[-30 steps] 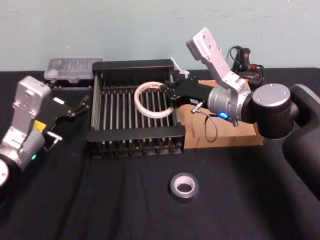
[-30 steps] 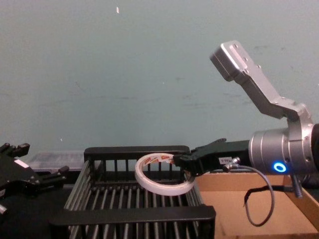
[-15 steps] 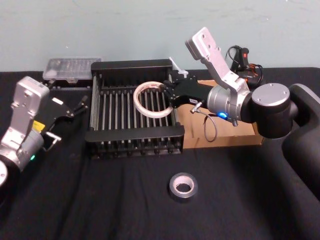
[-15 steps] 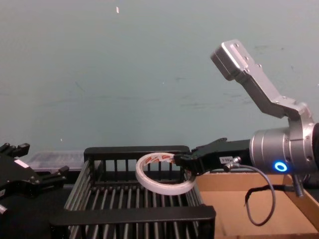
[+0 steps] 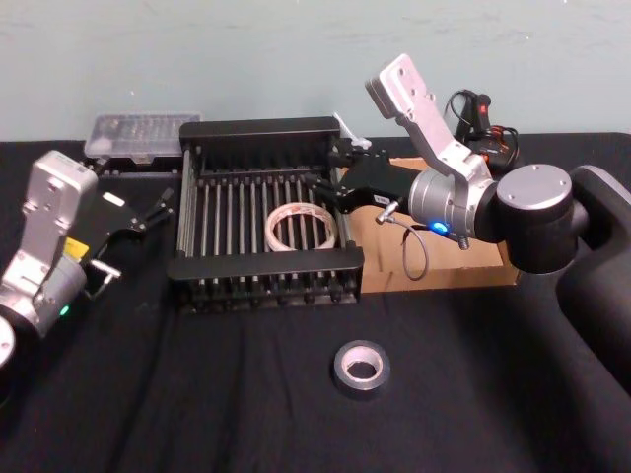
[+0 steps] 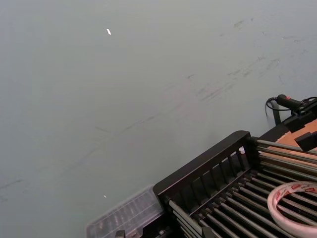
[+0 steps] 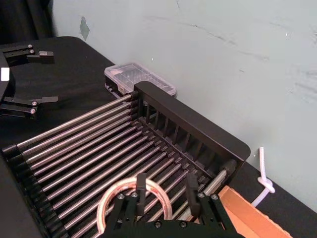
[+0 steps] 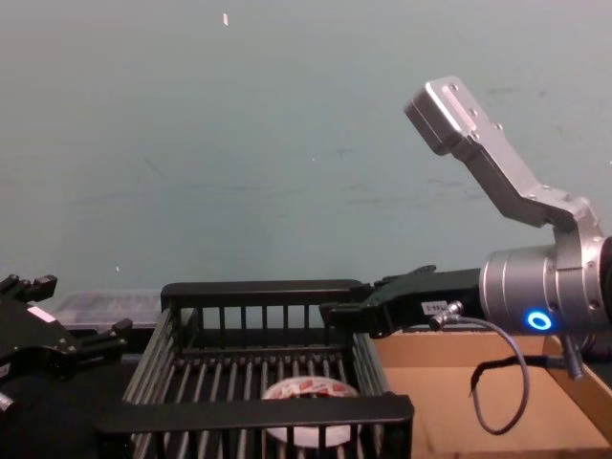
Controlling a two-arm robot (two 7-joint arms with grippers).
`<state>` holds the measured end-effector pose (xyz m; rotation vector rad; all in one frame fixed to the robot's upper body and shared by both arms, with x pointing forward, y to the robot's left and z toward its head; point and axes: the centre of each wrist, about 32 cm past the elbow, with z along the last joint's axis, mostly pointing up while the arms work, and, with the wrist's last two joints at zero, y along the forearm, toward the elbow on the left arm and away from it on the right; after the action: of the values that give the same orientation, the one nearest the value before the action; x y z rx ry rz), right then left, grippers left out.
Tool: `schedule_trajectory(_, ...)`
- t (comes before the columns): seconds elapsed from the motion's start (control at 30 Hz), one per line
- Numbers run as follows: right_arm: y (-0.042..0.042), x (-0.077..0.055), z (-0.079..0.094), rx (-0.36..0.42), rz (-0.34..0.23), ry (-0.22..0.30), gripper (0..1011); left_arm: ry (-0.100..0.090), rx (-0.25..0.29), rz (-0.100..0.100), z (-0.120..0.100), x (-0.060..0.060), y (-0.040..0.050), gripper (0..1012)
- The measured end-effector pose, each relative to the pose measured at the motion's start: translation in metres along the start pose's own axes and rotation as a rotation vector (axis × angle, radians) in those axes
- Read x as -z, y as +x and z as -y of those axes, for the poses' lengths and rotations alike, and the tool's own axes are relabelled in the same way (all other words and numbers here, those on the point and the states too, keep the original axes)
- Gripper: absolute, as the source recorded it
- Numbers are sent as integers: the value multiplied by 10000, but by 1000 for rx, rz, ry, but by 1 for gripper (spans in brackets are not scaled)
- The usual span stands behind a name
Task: Pick up the white tape and place it into the black box , Pick up the silver tape and place it into the brown box.
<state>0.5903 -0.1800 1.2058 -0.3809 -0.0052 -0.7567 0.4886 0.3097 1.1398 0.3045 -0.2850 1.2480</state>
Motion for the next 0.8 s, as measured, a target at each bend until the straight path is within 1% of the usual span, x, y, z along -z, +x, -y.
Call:
schedule_trajectory(0.13, 0, 1, 1, 0, 0, 0, 629, 0, 0, 0, 0, 0, 0, 1001)
schedule_trajectory(0.2, 0, 2, 2, 0, -1, -1, 677, 0, 0, 0, 0, 0, 0, 1001)
schedule_trajectory(0.23, 0, 1, 2, 0, -1, 0, 734, 0, 0, 0, 0, 0, 0, 1001)
schedule_trajectory(0.33, 0, 1, 2, 0, -1, -1, 791, 0, 0, 0, 0, 0, 0, 1001)
schedule_trajectory(0.37, 0, 2, 2, 0, -1, -1, 844, 0, 0, 0, 0, 0, 0, 1001)
schedule_trajectory(0.43, 0, 1, 2, 0, -1, -1, 872, 0, 0, 0, 0, 0, 0, 1001)
schedule_trajectory(0.5, 0, 1, 2, 0, -1, -1, 942, 0, 0, 0, 0, 0, 0, 1001)
schedule_trajectory(0.6, 0, 2, 2, 0, -1, -1, 1003, 0, 0, 0, 0, 0, 0, 1001)
schedule_trajectory(0.8, -2, 4, 16, -1, 1, 1, 1000, 0, 0, 0, 0, 0, 0, 1001)
